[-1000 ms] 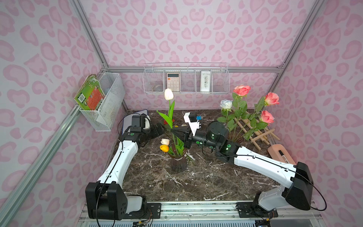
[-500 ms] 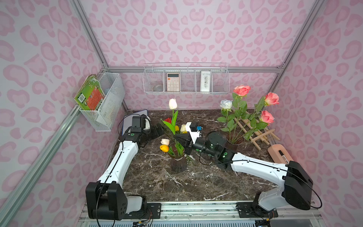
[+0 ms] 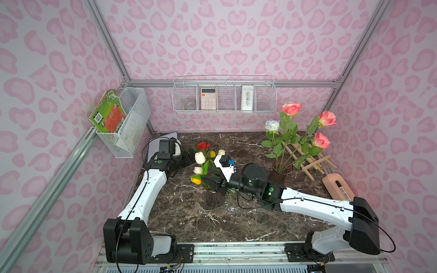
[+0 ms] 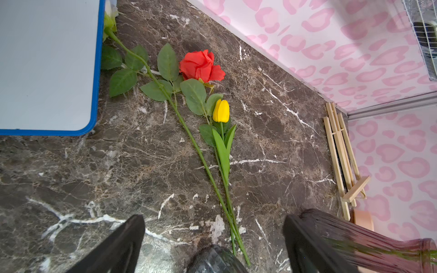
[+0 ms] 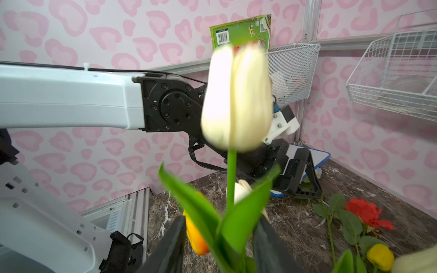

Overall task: Arrange the flowers in different vases according to their variety
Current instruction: Insert the flower into the vase.

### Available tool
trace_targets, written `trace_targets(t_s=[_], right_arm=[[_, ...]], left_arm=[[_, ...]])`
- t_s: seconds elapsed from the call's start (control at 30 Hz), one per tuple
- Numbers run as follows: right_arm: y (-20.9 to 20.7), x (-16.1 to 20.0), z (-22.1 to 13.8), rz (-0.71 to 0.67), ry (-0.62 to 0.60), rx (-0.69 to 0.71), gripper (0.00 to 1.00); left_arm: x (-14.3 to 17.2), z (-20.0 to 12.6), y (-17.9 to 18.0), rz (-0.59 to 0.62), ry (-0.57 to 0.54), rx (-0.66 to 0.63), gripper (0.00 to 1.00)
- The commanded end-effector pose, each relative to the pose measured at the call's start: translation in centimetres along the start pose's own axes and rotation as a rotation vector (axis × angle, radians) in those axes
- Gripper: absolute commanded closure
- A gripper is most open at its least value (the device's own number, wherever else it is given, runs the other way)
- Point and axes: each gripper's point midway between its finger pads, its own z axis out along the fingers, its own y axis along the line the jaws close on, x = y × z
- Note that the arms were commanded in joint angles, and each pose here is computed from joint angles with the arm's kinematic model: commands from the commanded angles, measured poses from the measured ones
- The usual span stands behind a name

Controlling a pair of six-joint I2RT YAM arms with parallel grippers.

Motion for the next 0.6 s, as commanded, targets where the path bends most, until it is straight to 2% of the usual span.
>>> trace_targets(t_s=[0.0, 0.17, 0.37, 0.57], right_arm=[[-1.7, 3.2, -0.7, 0.063, 0.179, 0.108, 0.46], [-2.8, 3.3, -2.7, 0.114, 0.250, 0.190, 0.40], [-2.9, -1.8, -6.1, 0.155, 0.148, 0.185, 0.33], [-9.3, -3.9, -9.7, 0.236, 0.110, 0.365, 0.33]], left_arm=[[0.0, 0.1, -0.2, 0.018, 0.007, 0.008, 0.04], [-0.1, 0.6, 0.0, 0.025, 0.032, -0.010, 0.03], [-0.6, 1.9, 0.4, 0.022, 0.058, -0.037, 0.03], [-1.0, 4.5, 0.7, 0.014, 0.114, -0.050, 0.03]])
